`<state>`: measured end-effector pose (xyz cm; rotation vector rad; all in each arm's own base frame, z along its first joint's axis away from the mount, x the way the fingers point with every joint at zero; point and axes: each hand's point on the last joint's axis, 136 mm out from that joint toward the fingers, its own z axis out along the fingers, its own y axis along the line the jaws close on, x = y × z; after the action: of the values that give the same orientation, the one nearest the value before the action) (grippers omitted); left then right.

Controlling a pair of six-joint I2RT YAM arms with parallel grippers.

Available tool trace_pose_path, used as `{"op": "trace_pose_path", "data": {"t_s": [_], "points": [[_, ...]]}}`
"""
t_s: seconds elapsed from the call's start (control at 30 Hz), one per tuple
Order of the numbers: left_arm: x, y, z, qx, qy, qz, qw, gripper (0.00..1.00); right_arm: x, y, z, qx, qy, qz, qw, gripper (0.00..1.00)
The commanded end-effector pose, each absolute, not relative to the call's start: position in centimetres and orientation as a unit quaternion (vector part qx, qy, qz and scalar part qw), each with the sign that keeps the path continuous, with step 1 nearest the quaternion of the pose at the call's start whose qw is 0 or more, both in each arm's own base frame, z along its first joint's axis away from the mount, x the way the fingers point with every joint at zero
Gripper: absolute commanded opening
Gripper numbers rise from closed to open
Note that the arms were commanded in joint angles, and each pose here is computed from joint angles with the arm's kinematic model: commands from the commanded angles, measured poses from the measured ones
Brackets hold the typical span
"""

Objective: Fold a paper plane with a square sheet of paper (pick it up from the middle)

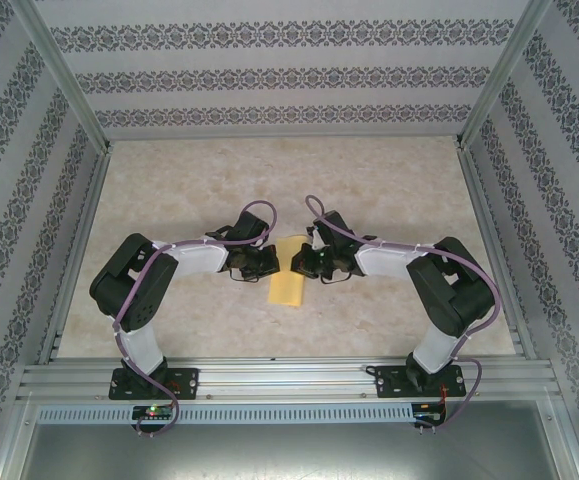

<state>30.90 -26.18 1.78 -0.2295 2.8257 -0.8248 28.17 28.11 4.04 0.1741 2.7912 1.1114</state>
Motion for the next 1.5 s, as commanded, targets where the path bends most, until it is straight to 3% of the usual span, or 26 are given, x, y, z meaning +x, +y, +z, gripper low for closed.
{"op": "trace_pose_path", "data": {"t_s": [0.0,0.47,0.8,1.2,1.47], "points": [[28.2,-24.2,-1.7,-0.078,0.971,-0.220,0.049,0.00,28.2,27.8,3.6,0.059,0.922,0.378,0.062,0.00],[28.0,-24.1,-2.0,-0.078,0.972,-0.217,0.045,0.00,26.0,25.2,-1.2,0.076,0.935,0.345,0.037,0.00],[28.0,-24.2,-2.1,-0.077,0.972,-0.217,0.043,0.00,26.5,27.0,4.4,0.035,0.906,0.412,0.093,0.02],[27.9,-24.1,-2.1,-0.076,0.973,-0.215,0.042,0.00,23.6,25.9,-0.6,0.051,0.921,0.385,0.041,0.02],[27.9,-24.1,-2.1,-0.075,0.973,-0.215,0.041,0.00,24.2,27.0,3.8,0.027,0.903,0.420,0.079,0.02]]}}
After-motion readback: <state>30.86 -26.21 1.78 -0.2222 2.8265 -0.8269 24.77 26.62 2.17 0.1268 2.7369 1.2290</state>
